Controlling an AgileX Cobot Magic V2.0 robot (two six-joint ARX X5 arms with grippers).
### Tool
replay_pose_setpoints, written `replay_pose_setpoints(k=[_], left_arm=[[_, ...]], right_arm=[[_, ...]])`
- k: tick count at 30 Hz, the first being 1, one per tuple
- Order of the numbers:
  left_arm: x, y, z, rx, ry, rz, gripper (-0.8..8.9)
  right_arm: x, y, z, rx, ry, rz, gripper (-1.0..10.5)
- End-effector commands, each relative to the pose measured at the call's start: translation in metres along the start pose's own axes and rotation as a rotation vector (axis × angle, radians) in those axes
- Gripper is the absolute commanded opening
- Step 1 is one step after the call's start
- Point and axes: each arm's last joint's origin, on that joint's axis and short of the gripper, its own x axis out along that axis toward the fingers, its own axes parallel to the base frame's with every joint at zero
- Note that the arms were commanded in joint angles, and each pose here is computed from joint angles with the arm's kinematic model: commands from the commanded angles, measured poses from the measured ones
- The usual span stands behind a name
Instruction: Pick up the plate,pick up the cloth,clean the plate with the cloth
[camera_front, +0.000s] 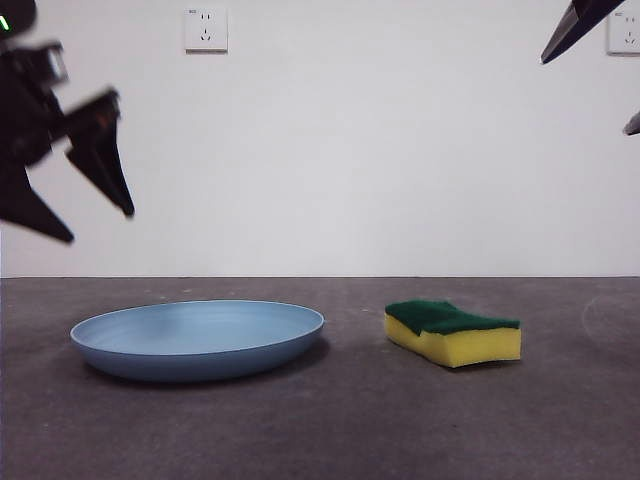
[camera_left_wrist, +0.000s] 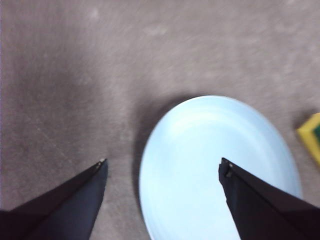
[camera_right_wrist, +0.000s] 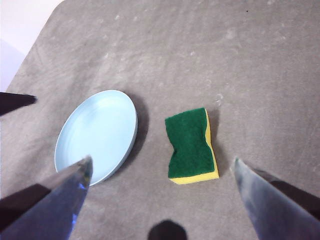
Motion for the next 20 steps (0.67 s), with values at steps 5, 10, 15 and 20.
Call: replay_pose_setpoints(k=[5, 10, 15, 20], left_arm=[[0.043, 0.01, -0.016, -0.01, 0.156, 0.011, 3.72], [0.062, 0.007, -0.025, 0.009, 0.218, 0.042, 3.72], [0.072, 0.003, -0.031, 0.04, 0.251, 0.057, 3.72], [0.074, -0.001, -0.033, 0.076, 0.258, 0.092, 0.83]], right_arm=[[-0.001, 0.001, 0.002, -0.013, -0.008, 0.003, 4.7], [-0.001, 0.001, 0.001, -0.013, -0.007, 0.003, 4.7], [-0.001, 0.001, 0.001, -0.013, -0.007, 0.003, 4.7], [-0.001, 0.001, 0.001, -0.013, -0.007, 0.003, 4.7]])
